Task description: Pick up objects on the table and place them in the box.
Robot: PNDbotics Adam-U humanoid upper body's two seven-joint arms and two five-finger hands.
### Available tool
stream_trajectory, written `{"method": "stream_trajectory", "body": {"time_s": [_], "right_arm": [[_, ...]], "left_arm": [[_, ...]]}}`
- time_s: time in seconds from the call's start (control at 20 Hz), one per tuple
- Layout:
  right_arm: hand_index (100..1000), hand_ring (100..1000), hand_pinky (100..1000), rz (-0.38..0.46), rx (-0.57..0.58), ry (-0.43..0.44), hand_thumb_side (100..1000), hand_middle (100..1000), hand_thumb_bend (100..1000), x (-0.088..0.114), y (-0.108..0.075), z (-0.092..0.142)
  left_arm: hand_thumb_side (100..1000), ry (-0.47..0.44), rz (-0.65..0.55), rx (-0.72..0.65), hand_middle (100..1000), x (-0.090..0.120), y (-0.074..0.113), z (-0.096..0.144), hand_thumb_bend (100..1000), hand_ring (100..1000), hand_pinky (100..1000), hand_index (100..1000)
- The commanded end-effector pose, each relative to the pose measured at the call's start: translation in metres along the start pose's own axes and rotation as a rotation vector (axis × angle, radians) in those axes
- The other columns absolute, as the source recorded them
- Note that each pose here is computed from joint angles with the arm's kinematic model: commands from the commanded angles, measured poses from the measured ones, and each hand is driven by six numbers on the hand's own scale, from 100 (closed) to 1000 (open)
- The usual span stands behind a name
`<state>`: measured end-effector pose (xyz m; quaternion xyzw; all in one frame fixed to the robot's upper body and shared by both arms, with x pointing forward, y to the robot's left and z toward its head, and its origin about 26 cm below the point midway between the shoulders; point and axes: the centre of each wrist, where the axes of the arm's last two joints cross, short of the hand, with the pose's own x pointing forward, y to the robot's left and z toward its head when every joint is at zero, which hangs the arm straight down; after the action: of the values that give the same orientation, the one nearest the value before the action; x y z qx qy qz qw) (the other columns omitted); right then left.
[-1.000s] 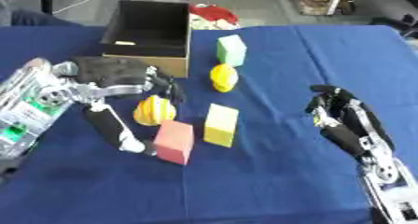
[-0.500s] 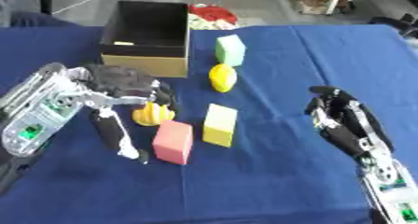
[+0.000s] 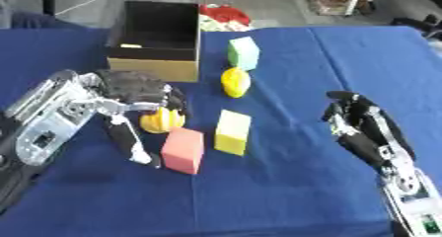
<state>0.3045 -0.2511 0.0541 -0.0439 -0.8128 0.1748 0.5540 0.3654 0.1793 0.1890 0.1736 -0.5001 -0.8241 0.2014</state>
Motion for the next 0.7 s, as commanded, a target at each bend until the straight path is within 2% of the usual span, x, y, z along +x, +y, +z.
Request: {"method": "stream_trajectory", "body": {"time_s": [0.05, 0.4, 0.7], "right_arm": [[768, 568, 694, 0.016, -0.005, -0.021, 343, 505, 100, 0.006, -0.006, -0.003], [768, 568, 694, 0.014, -0.003, -0.022, 343, 505, 100, 0.006, -0.005, -0.003], [768, 568, 694, 0.013, -0.002, -0.023, 343, 505, 100, 0.006, -0.005, -0.004]], "left_arm": [[345, 0.009, -0.015, 0.002, 714, -0.001, 0.002, -0.003, 546, 727, 807, 862], [359, -0.014, 0.027, -0.04, 682, 0.0, -0.011, -0.02, 508, 704, 794, 839], [337, -0.02, 0.057, -0.051, 626, -0.001, -0.018, -0.028, 479, 659, 772, 798]]}}
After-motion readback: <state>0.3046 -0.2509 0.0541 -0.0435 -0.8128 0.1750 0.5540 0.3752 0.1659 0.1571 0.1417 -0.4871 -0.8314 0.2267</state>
